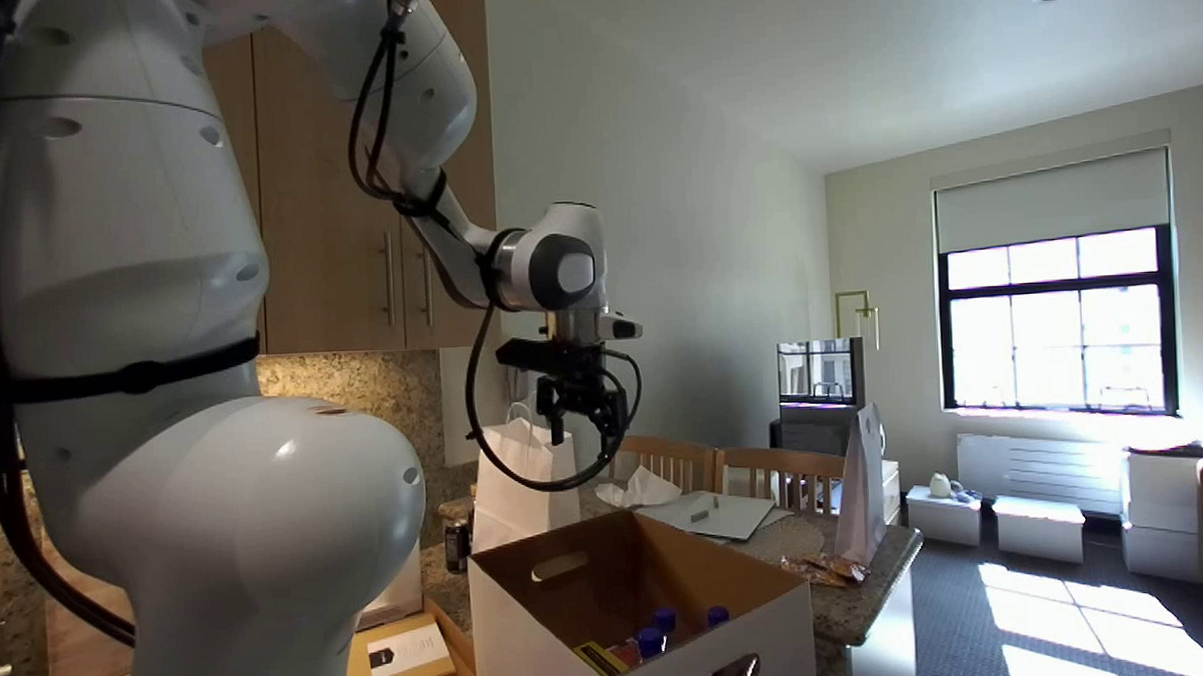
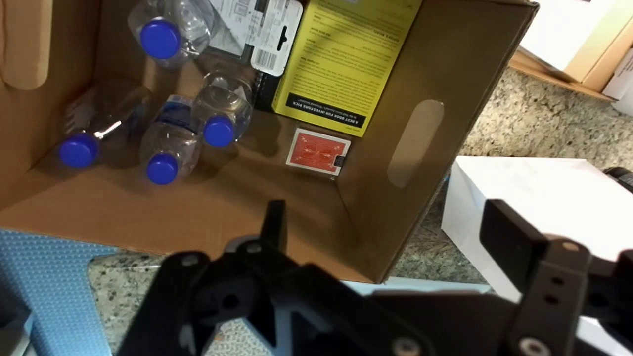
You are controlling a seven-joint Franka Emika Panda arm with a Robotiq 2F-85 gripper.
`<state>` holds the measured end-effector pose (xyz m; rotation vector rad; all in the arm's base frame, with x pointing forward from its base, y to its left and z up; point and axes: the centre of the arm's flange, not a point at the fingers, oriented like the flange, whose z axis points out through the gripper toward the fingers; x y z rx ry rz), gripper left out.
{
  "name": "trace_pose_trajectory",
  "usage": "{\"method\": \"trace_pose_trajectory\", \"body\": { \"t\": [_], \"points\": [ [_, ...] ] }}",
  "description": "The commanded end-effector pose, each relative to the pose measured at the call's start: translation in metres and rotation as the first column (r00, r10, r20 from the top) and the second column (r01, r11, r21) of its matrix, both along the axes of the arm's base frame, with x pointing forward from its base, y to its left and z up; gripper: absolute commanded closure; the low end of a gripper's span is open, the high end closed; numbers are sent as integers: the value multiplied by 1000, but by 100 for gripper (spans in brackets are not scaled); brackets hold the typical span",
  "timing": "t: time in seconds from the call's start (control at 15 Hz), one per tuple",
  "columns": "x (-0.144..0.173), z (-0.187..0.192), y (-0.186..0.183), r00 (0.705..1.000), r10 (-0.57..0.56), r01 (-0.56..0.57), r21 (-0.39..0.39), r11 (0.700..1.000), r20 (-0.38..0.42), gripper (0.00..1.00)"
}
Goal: Move one bottle from the big box to the counter
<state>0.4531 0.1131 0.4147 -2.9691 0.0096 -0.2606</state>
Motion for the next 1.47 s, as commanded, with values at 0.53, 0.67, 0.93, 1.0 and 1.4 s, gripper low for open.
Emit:
{"method": "trace_pose_trajectory", "body": {
  "t": [0.53, 0.67, 0.93, 1.0, 1.4],
  "points": [
    [20, -88, -45, 973, -192, 173, -145, 974, -127, 0],
    [22, -97, -41, 971, -187, 165, -148, 975, -146, 0],
    [50, -126, -42, 951, -222, 189, -165, 968, -214, 0],
    [57, -134, -46, 944, -217, 183, -151, 971, -249, 0],
    [96, -193, -54, 903, -261, 227, -138, 964, -341, 0]
  ]
}}
